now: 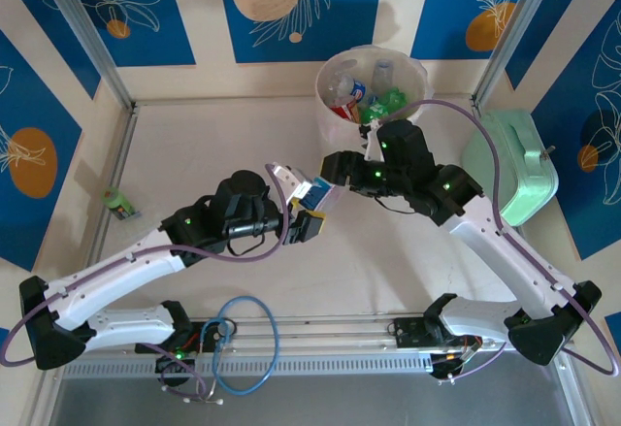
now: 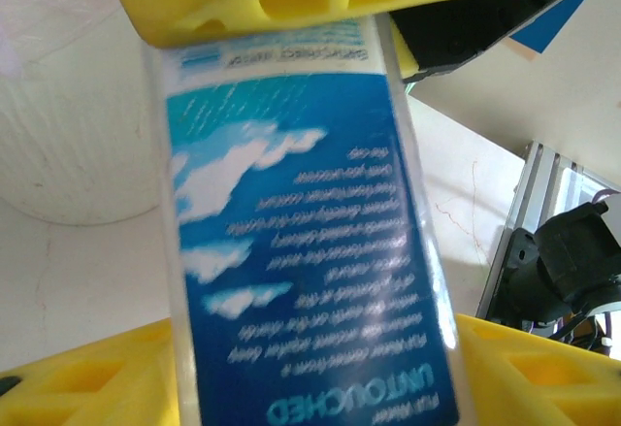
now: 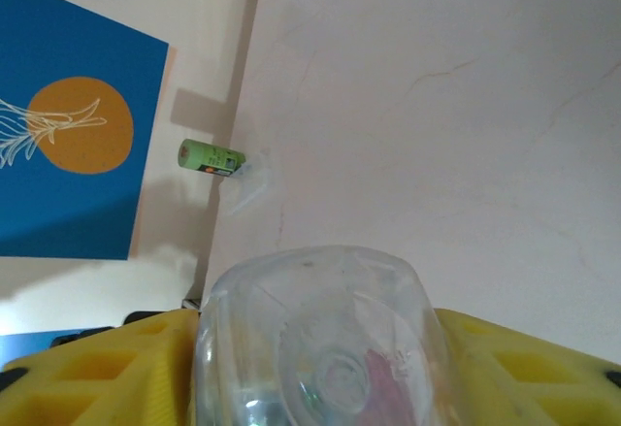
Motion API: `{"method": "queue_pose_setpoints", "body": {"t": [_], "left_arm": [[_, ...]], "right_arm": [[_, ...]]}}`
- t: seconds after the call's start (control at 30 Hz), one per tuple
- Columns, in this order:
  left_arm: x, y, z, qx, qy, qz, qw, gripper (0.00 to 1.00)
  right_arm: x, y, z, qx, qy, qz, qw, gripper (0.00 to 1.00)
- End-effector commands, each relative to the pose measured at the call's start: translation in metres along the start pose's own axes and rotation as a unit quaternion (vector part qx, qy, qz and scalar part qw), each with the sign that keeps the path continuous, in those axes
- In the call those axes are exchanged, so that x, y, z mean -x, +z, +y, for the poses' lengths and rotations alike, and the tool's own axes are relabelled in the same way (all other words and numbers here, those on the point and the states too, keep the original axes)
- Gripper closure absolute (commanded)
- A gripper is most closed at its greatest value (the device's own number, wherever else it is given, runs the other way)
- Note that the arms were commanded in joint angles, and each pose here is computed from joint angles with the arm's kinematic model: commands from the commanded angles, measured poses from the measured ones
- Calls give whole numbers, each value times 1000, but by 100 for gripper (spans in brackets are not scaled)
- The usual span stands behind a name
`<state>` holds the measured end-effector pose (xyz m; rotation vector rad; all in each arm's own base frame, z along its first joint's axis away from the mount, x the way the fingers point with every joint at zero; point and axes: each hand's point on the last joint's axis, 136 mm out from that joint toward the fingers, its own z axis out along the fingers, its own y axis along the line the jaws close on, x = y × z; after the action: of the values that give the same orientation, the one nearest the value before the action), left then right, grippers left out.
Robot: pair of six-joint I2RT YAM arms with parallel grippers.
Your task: Put the plastic bottles in the bin
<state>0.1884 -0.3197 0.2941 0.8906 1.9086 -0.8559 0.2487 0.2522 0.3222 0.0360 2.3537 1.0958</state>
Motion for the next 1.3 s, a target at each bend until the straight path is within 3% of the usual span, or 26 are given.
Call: {"method": "queue_pose_setpoints", "body": {"t": [0.0, 0.1, 0.3, 0.57, 0.7, 1.03, 1.27], "left_arm": [[11, -5, -2, 2, -3, -29, 1000, 36], [8, -3, 0, 5, -4, -26, 1000, 37], [5, 1, 2, 8, -4, -20, 1000, 34], [0, 2, 11, 35, -13, -12, 999, 2], [2, -10, 18, 59, -11, -14, 998, 0], [13, -57, 41, 132, -46, -73, 988, 0], [-10, -60, 61, 181, -77, -47, 979, 0]], "right_arm": [[-7, -1, 7, 15, -5, 9, 1000, 47], [-6, -3, 10, 17, -6, 6, 1000, 58], [1, -14, 17, 25, -11, -15, 1000, 67], [14, -24, 19, 22, -18, -34, 999, 67], [29, -35, 13, 8, -23, -52, 998, 67], [137, -98, -8, -18, -37, -182, 982, 66], [213, -100, -31, -38, -31, -223, 974, 67]]}}
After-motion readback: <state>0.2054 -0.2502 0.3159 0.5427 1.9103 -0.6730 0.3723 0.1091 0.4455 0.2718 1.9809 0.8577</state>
